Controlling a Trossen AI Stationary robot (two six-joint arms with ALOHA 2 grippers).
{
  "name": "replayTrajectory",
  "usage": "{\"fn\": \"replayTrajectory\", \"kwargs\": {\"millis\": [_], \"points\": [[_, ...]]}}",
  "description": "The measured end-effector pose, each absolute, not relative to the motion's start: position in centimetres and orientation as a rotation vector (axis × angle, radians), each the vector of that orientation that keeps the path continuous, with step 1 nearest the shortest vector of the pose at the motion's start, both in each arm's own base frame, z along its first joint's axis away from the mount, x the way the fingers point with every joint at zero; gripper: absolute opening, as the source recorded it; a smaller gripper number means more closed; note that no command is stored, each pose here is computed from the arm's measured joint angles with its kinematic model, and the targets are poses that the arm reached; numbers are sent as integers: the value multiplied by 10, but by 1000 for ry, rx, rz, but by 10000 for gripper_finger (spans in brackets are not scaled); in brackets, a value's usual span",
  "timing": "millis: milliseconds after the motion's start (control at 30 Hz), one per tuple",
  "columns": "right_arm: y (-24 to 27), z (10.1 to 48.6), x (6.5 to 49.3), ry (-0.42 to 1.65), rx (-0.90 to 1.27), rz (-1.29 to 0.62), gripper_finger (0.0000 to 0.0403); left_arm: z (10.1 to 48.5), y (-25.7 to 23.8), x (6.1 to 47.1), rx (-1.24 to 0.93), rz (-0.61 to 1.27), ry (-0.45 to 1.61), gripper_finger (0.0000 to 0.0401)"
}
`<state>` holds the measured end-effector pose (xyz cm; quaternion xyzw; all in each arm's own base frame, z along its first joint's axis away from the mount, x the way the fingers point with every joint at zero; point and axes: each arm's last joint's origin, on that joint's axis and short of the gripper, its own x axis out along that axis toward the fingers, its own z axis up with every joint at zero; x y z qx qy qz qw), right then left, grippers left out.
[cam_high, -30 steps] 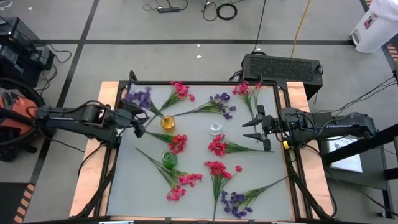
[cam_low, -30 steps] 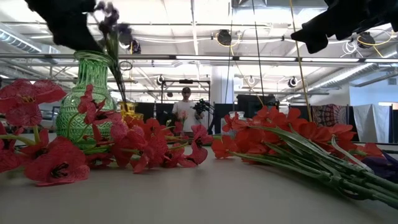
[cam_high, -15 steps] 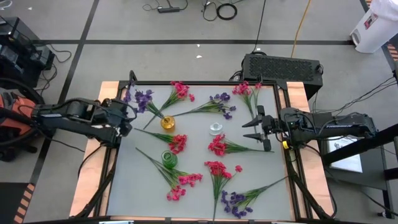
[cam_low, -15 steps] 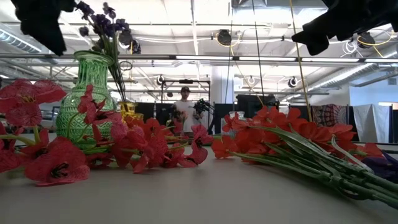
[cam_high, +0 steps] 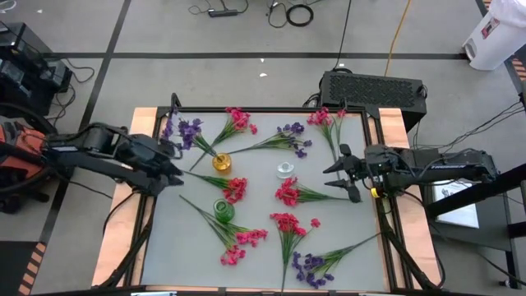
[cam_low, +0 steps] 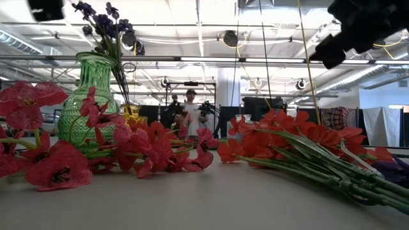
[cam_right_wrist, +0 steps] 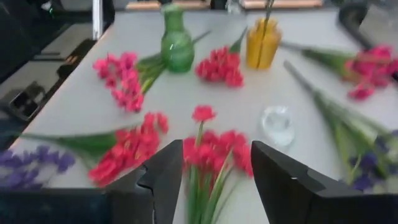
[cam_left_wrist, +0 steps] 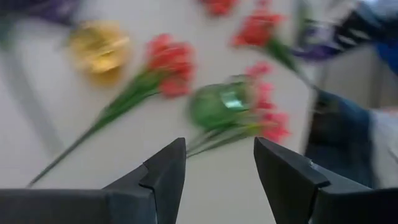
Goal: Sort flowers into vase by color
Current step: Put the bottom violet flowers into the yellow vase
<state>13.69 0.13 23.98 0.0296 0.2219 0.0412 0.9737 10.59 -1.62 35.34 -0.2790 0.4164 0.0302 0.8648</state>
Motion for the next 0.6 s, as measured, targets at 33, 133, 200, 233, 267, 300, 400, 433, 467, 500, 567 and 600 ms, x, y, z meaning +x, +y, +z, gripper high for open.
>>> {"fn": "replayTrajectory", "kwargs": {"millis": [33,133,200,233,267,300,400,433,467,500,567,600], "points": [[2,238,136,466,71,103,183,355,-20,114,-564,11,860,196],[5,237,135,486,106,181,183,355,-31,137,-494,-92,829,196],[6,236,134,497,132,227,183,353,-39,151,-451,-137,820,196],[7,236,134,500,138,246,183,352,-43,158,-438,-147,821,196],[7,236,134,506,144,267,183,350,-47,165,-427,-155,823,196],[8,235,133,513,148,287,183,347,-50,171,-418,-158,828,196],[12,233,132,539,149,325,183,338,-62,187,-377,-145,856,196],[14,233,132,545,147,344,183,335,-65,191,-359,-142,860,196],[15,232,132,550,142,358,183,333,-69,196,-337,-142,863,196],[17,232,132,556,139,372,183,330,-73,200,-322,-140,864,196],[21,230,133,572,132,401,183,327,-79,209,-304,-144,846,196],[24,229,134,582,129,416,183,326,-82,213,-298,-147,830,196]]}}
